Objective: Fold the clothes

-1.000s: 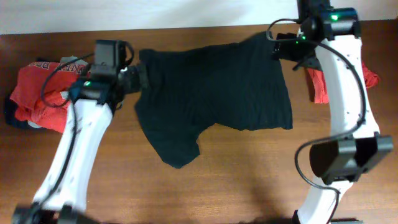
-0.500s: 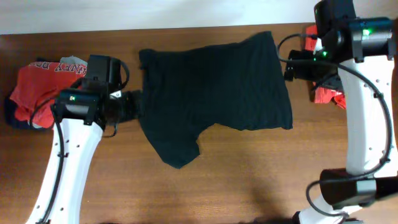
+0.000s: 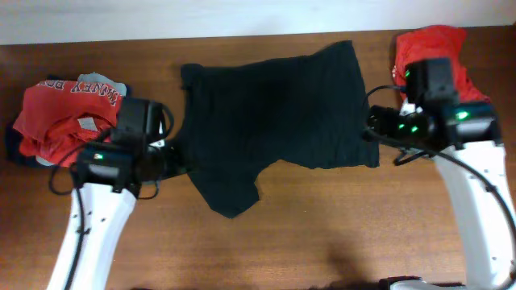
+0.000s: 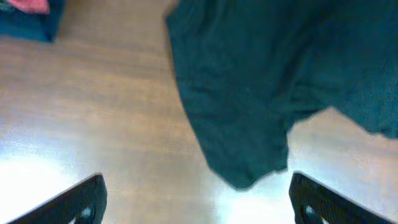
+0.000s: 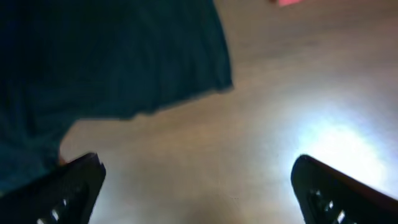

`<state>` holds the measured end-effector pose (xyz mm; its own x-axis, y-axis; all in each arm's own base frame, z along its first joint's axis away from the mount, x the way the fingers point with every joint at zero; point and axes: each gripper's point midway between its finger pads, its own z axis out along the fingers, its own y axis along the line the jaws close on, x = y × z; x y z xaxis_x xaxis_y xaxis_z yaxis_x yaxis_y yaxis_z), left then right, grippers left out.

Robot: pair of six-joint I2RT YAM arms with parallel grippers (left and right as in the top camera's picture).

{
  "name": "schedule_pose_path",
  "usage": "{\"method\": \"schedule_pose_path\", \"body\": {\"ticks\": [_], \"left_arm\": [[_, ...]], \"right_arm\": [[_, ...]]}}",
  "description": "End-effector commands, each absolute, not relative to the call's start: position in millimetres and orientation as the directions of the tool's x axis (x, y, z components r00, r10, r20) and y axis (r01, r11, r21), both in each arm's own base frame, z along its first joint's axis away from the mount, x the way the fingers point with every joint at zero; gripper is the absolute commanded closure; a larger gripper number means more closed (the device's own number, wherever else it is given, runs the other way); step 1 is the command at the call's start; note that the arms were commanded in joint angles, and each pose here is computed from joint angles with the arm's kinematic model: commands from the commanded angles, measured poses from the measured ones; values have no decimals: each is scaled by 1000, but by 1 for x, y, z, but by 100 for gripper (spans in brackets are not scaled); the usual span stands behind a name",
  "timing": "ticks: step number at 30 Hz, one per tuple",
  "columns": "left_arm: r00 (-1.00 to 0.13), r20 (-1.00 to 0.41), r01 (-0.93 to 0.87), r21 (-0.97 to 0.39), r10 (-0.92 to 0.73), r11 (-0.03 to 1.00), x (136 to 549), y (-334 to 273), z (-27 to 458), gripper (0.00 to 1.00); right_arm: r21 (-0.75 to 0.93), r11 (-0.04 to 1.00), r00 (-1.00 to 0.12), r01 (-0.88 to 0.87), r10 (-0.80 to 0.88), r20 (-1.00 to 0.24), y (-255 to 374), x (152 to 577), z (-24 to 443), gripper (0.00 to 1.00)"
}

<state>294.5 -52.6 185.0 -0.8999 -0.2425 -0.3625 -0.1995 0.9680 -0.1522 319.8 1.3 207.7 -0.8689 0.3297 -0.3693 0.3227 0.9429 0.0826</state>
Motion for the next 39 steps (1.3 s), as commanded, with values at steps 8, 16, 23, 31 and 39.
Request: {"method": "schedule_pose_path", "body": {"ticks": [8,16,23,31,39], "left_arm": [[-880,-357,-251,-212,-313,945,303,-59,102,17],[-912,-271,-260,-197,-308,945,304,-64,44,18],[-923,-201,-296,-177,-329,939,305,-66,12,19],[-914,-234,-289,-194,-330,937,321,-69,1,22],[-939,-172,-252,-247,-298,936,312,-82,-2,27]], "right_arm": [[90,931,-904,353,364,-222,9,319,87,2],[70,911,-892,406,412,-184,-9,325,61,4],[82,881,-861,466,473,-187,-33,328,57,4],[86,891,-875,446,454,-171,-32,330,50,7],[74,899,-887,431,438,-148,-31,326,44,7]]}}
